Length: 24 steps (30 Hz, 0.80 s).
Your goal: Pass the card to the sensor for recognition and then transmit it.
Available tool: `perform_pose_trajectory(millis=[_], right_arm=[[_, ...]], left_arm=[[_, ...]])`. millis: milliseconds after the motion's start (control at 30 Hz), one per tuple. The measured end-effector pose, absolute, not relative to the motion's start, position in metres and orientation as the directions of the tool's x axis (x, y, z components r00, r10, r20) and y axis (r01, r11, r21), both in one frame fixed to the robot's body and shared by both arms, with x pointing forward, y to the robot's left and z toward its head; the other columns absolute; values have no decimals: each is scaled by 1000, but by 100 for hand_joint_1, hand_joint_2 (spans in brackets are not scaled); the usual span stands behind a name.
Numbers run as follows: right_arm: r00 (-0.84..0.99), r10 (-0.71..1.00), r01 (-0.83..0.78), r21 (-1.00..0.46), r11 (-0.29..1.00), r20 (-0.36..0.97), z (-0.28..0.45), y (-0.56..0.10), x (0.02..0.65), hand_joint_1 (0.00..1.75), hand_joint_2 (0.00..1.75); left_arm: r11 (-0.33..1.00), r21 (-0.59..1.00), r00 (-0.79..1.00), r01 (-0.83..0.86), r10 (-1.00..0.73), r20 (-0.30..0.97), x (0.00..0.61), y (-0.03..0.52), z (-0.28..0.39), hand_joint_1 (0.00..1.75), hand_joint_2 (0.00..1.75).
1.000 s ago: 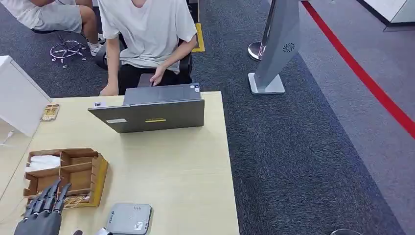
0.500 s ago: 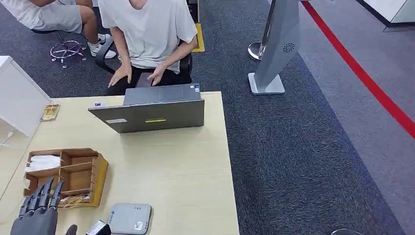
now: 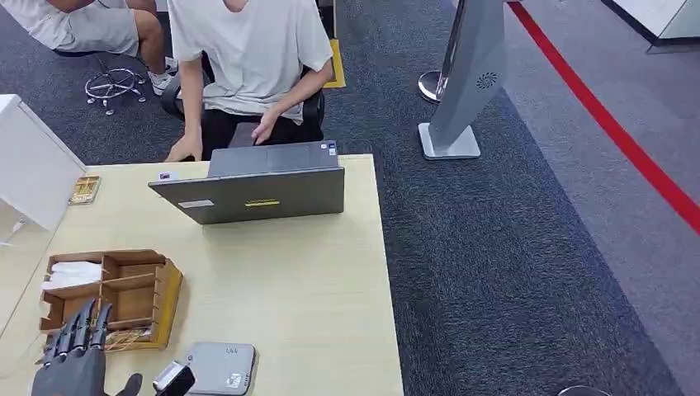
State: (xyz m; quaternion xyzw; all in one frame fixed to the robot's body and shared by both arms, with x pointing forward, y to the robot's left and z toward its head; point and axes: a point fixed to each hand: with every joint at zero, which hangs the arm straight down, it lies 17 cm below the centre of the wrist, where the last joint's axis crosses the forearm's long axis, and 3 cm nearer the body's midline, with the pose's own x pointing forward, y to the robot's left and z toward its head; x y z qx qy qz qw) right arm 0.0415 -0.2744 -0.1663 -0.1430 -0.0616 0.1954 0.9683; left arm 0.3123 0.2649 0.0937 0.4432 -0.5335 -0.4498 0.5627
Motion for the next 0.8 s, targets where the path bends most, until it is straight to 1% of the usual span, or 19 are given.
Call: perform_pose_trajectory(millis=[133, 633, 700, 800], right_arm=[[916, 396, -360, -302, 883, 66, -166, -274, 44, 0, 175], [916, 396, -359, -303, 883, 67, -166, -274, 44, 0, 175], [915, 399, -362, -305, 881, 66, -166, -275, 45, 0, 175], [914, 402, -369, -312, 876, 47, -166, -277, 45, 0, 175]], left_arm=[[203, 978, 51, 43, -978, 201, 312, 273, 88, 0, 175], [205, 978, 59, 51, -978, 202, 311, 275, 84, 0, 175], [202, 978, 94, 53, -976, 197, 311, 285, 80, 0, 175], [162, 986, 215, 36, -965, 150, 309, 342, 64, 0, 175]])
